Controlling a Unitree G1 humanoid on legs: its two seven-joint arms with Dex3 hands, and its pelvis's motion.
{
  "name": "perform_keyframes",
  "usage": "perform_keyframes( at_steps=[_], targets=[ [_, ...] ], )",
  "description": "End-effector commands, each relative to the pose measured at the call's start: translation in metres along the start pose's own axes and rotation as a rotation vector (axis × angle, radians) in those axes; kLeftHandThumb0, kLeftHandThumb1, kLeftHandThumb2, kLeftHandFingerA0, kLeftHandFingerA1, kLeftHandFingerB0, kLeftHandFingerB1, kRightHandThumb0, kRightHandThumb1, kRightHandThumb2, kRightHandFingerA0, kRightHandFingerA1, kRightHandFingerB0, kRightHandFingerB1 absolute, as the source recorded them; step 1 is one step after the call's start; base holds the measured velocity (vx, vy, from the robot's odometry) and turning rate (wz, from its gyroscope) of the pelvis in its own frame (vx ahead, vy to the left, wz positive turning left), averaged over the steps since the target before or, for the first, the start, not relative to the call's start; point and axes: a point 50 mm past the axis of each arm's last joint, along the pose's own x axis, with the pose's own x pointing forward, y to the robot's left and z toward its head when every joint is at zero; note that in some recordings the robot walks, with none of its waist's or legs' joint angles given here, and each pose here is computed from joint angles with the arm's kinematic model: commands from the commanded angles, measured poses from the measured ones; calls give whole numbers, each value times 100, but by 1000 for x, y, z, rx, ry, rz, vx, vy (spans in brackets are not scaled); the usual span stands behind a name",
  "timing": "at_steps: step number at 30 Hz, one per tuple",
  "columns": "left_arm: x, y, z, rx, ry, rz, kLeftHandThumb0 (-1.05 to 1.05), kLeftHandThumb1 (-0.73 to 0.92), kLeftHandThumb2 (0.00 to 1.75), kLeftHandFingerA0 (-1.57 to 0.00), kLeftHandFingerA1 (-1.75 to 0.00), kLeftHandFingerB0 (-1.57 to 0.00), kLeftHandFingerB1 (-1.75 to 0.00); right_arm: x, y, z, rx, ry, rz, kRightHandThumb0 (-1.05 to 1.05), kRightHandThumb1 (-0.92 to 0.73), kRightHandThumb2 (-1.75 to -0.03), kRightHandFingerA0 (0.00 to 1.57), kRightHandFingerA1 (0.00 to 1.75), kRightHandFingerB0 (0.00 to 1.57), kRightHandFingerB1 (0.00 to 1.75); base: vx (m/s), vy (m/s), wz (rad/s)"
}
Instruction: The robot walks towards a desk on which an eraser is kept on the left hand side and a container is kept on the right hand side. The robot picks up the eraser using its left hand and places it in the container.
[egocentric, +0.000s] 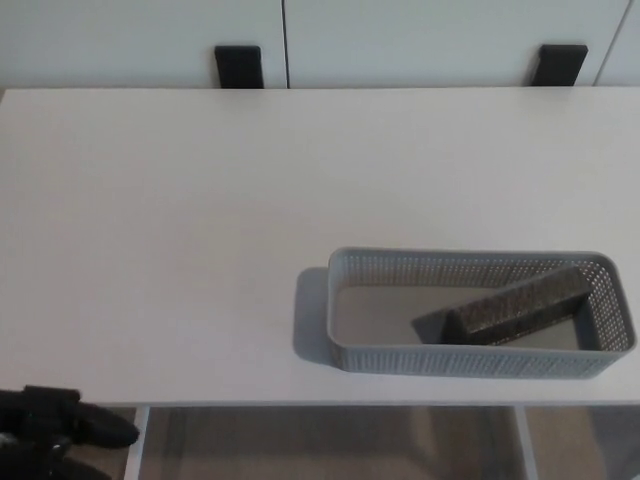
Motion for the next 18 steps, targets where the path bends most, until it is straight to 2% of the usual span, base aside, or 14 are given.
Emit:
perform_keyframes(
  at_steps=[1,2,3,4,6,7,8,9,10,11,13,14,17,18],
  targets=[
    [51,-4,-132,200,524,40,-80,92,68,-30,-35,-30,-34,-6,-6,-15,34,32,-21,-24,-48,-54,68,67,50,52,0,0,0],
    [53,-6,-136,197,525,55,-84,86,75,-36,-41,-27,-36,-6,-7,-14,32,30,-22,-23,-48,-54,68,67,50,52,0,0,0],
    [55,-7,-140,222,543,87,-77,75,111,-24,-49,-21,-45,-6,-8,-13,25,24,-23,-24,-48,-54,67,66,50,52,0,0,0],
    [58,-8,-145,287,613,138,-83,75,108,-7,-42,-11,-42,-6,-9,-10,17,14,-23,-24,-48,-54,66,66,50,51,0,0,0],
    [55,-6,-155,331,684,200,-86,74,113,-2,-29,-10,-32,-5,-10,-7,9,4,-23,-25,-49,-54,68,66,50,51,0,0,0],
    [53,-3,-158,332,701,218,-87,92,69,0,-31,-13,-25,-5,-10,-5,7,1,-23,-26,-49,-54,67,66,50,51,0,0,0],
    [49,0,-163,303,718,248,-84,90,67,-1,-31,-14,-25,-4,-11,-3,4,-2,-22,-27,-49,-54,67,66,50,51,0,0,0],
    [45,4,-168,264,736,280,-82,69,108,-4,-39,-9,-33,-3,-11,-1,2,-5,-21,-27,-49,-54,67,65,51,51,0,0,0],
    [43,8,-171,255,755,297,-82,69,108,-4,-39,-9,-33,-2,-11,1,0,-8,-20,-27,-49,-54,67,65,51,51,0,0,0],
    [36,12,-176,200,763,326,-85,87,67,-8,-34,-14,-25,-1,-12,3,-2,-12,-17,-28,-49,-54,66,65,51,51,0,0,0],
    [31,19,-179,183,798,348,-87,88,67,-8,-37,-13,-26,2,-11,7,2,-21,-21,-28,-48,-54,70,70,53,52,0,0,0],
    [28,22,-181,139,796,374,-93,70,107,-1,-44,-13,-42,3,-11,8,2,-25,-26,-28,-47,-53,70,70,53,52,0,0,0],
    [30,28,-175,74,737,381,-88,67,106,-15,-51,-1,-39,4,-12,11,-8,-36,-28,-28,-48,-54,70,66,51,51,0,0,0],
    [31,28,-175,76,738,383,-87,83,65,-14,-37,-13,-28,4,-12,11,-6,-35,-28,-28,-48,-54,71,66,50,51,0,0,0]
  ],
)
